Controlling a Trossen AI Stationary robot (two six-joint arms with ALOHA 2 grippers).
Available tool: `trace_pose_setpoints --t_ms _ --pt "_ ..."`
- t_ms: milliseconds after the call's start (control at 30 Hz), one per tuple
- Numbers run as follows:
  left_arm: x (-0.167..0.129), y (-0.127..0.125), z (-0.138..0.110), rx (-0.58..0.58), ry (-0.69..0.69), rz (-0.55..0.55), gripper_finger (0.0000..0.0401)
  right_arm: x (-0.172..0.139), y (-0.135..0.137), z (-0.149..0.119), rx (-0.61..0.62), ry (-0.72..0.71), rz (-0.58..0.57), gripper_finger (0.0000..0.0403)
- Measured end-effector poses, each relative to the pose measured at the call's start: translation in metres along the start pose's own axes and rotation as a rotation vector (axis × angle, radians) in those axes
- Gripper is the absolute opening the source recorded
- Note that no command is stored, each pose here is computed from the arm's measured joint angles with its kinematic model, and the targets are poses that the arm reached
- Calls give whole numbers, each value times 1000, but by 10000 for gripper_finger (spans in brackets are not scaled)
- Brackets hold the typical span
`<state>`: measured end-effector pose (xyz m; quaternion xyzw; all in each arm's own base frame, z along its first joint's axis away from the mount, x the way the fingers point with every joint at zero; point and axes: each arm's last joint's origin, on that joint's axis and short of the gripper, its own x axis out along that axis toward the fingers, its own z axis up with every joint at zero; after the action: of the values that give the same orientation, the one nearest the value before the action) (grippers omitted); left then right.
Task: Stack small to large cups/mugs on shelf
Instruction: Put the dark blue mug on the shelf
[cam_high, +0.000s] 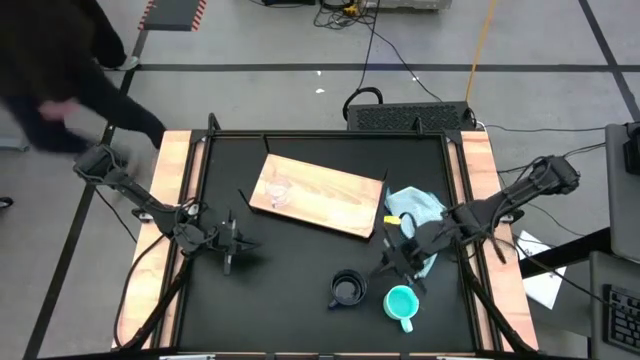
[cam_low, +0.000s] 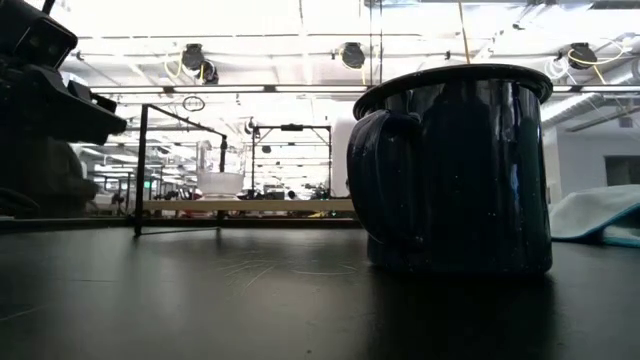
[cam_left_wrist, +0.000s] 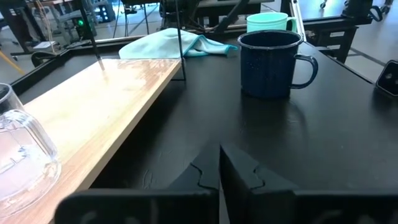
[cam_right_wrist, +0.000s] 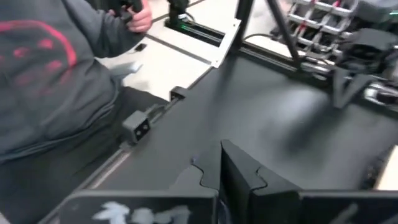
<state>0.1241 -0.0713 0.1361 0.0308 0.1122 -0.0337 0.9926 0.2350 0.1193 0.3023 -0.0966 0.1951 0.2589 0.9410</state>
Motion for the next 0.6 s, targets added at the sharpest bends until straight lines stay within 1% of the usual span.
trace_pose_setpoints --t_ms 133,333,500,600 --pt "0 0 0 -6 0 0 3 19 9 2 11 28 36 0" --pt "0 0 0 -16 -4 -1 26 48 18 4 16 81 68 0" --pt "0 0 0 -39 -4 -6 36 58 21 -5 -13 142 81 0" --pt "0 -1 0 -43 -1 -33 37 61 22 -9 -23 169 83 0"
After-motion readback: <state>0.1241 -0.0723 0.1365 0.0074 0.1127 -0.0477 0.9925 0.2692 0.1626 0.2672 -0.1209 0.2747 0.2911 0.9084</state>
